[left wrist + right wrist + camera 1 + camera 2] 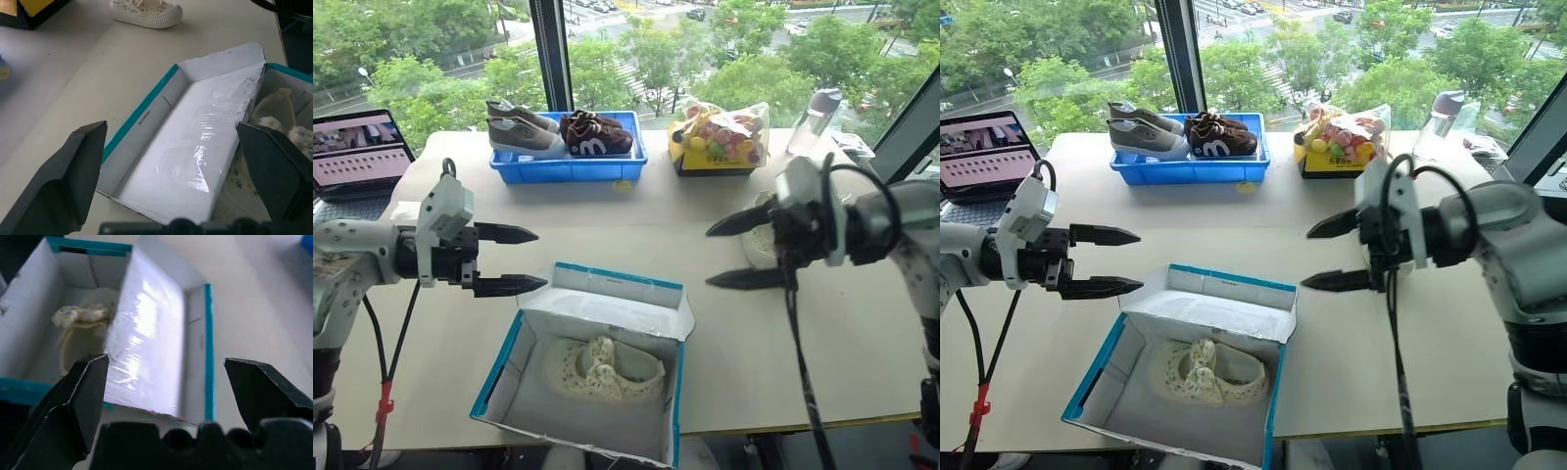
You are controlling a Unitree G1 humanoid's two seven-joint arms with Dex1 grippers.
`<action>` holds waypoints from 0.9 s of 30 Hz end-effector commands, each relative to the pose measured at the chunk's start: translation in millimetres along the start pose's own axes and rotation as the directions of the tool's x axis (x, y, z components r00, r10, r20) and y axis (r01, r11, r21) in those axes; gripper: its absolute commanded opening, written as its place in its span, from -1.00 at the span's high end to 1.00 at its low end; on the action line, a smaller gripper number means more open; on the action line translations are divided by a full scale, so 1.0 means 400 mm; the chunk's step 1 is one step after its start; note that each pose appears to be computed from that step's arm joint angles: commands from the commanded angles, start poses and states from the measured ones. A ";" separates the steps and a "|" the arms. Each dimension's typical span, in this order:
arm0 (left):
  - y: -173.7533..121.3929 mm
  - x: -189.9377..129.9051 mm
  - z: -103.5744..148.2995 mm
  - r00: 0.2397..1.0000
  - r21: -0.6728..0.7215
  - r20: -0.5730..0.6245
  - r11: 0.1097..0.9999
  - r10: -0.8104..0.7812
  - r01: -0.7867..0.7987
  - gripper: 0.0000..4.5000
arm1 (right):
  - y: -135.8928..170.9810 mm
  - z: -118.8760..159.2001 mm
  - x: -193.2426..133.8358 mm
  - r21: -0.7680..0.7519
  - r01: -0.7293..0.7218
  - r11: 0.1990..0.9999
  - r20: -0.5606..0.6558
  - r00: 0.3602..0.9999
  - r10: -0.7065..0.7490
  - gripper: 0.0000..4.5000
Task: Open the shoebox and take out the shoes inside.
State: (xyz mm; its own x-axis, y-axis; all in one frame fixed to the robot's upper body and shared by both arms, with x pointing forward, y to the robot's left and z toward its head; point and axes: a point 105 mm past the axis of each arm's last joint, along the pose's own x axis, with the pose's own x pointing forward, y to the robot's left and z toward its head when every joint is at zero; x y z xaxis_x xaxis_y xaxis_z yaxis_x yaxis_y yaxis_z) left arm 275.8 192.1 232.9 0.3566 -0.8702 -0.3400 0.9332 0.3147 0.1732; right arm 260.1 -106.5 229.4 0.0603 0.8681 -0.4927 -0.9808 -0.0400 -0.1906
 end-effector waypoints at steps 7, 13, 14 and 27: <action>-0.007 -0.004 0.010 1.000 0.027 0.009 1.000 0.007 -0.007 -1.00 | -0.039 0.020 0.122 -0.609 0.022 0.793 -0.047 0.997 -0.064 -0.97; -0.003 -0.008 0.011 1.000 0.028 0.008 0.999 0.016 -0.016 -1.00 | 0.011 0.050 0.157 -0.715 -0.072 0.696 -0.041 0.997 0.061 -0.97; -0.001 -0.008 0.011 1.000 0.028 0.007 0.999 0.018 -0.018 -1.00 | 0.021 0.060 0.158 -0.723 -0.084 0.686 -0.036 0.996 0.084 -0.97; -0.002 -0.009 0.015 1.000 0.037 0.006 0.999 0.023 -0.023 -1.00 | 0.062 0.053 0.188 -0.815 -0.179 0.552 -0.090 0.979 0.184 -0.97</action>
State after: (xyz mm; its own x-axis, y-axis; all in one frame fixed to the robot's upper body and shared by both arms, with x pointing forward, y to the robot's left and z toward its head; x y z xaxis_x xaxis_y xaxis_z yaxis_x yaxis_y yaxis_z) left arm 275.5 192.6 228.3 0.3626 -0.8669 -0.3422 0.9315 0.3253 0.1630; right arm 237.3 -32.4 205.5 -0.1127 0.7987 -0.5910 -0.4480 -0.5718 -0.6873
